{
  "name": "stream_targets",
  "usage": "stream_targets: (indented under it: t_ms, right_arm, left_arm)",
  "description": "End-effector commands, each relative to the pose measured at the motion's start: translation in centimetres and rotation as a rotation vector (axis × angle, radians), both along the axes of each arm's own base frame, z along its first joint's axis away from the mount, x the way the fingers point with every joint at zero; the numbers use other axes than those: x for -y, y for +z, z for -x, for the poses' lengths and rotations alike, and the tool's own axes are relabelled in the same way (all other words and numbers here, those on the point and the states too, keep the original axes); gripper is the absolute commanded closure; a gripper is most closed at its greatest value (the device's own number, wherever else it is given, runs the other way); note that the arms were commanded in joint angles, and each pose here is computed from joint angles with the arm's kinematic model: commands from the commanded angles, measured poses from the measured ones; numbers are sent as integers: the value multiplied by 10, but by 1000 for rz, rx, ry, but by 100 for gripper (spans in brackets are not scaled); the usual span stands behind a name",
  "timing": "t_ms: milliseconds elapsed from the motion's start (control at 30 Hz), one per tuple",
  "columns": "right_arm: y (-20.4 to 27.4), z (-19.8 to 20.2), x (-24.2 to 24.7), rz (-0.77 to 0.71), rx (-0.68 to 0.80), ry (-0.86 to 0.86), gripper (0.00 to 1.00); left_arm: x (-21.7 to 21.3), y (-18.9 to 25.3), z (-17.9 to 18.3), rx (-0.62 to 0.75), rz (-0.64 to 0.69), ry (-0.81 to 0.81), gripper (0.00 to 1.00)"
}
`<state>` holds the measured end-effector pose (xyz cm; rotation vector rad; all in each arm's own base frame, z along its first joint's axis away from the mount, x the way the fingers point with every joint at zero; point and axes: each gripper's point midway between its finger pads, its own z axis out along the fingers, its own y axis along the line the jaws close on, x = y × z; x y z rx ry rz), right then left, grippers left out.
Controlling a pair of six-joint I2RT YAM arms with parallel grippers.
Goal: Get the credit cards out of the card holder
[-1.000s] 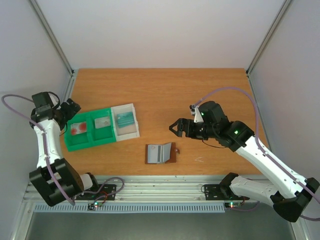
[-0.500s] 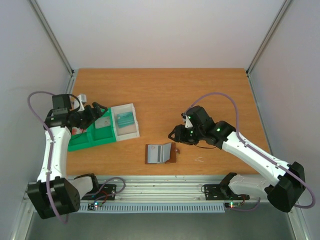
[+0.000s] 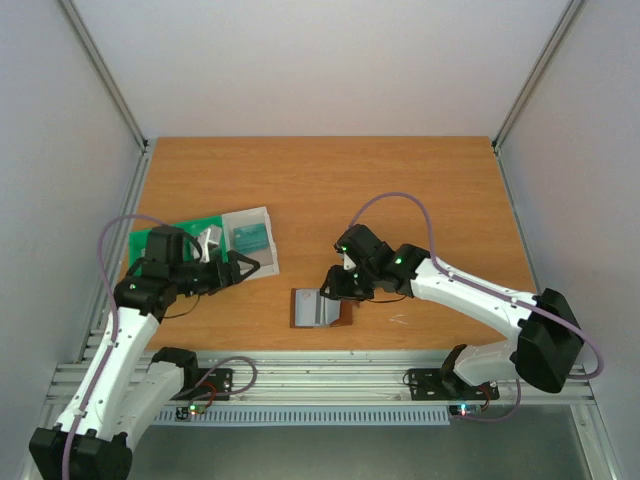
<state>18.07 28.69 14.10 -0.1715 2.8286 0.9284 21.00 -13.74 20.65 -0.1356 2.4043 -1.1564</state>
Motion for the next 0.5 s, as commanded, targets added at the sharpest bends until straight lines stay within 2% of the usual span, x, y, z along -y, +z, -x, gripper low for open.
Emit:
stream_targets:
  t_ms: [0,467]
  right_arm:
    - [-4,-14,-12,8,36,-10,67]
    - [-58,-26,-27,121,-16,66,72]
  left_arm:
    - [13,-11,5,-17,33,4,14]
    - [56,-51,-6,4,6,-23,19]
